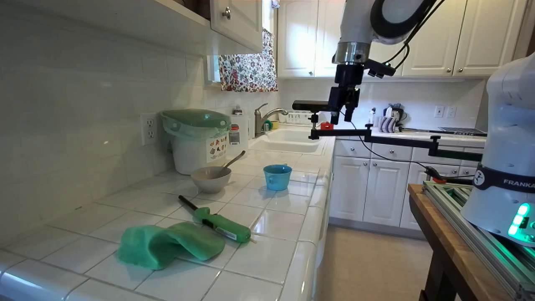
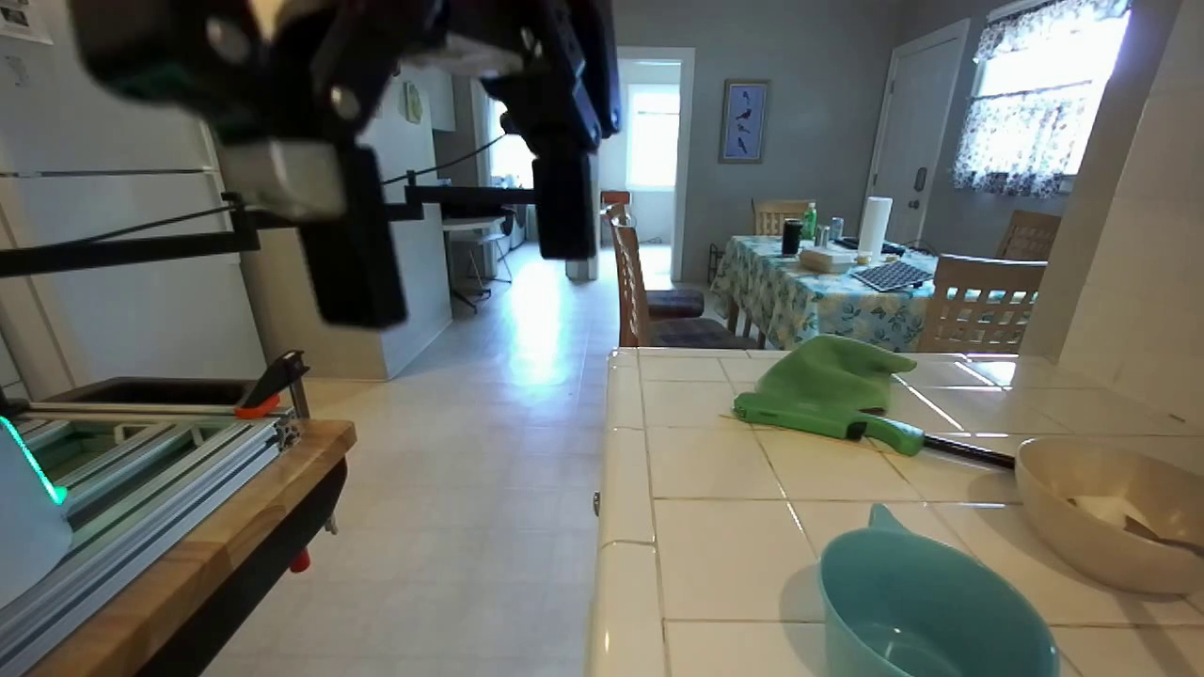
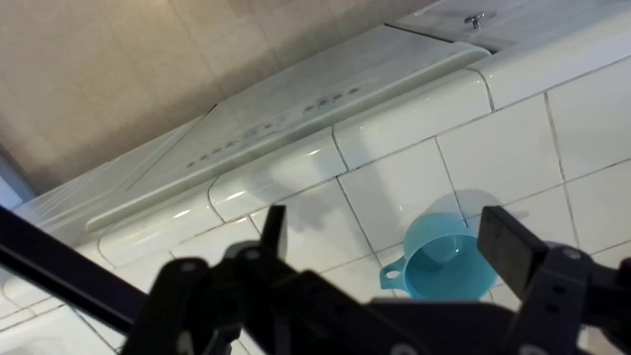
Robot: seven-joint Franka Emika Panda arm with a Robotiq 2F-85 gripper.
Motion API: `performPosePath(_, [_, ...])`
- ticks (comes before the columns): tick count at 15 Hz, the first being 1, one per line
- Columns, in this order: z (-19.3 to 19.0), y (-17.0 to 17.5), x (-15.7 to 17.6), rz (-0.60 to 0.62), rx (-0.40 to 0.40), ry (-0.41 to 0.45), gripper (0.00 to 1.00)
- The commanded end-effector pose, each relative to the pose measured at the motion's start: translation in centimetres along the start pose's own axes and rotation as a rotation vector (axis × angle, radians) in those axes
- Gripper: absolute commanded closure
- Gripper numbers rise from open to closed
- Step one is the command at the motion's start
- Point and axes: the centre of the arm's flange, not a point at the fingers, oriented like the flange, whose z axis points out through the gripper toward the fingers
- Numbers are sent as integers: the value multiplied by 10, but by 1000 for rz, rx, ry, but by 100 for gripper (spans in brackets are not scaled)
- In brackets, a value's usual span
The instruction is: Put the blue object inside the top cupboard
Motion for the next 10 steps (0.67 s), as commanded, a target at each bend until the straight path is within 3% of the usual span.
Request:
performPosePath(1, [31,8,5,158,44,21,0])
performPosePath(3, [39,15,7,224,71,-24,0])
performPosePath(4, [34,14,3,156,36,-8,0])
performPosePath(8, [39,17,4,194,51,-28,0])
performPosePath(10, [54,7,3,258,20,-29,0])
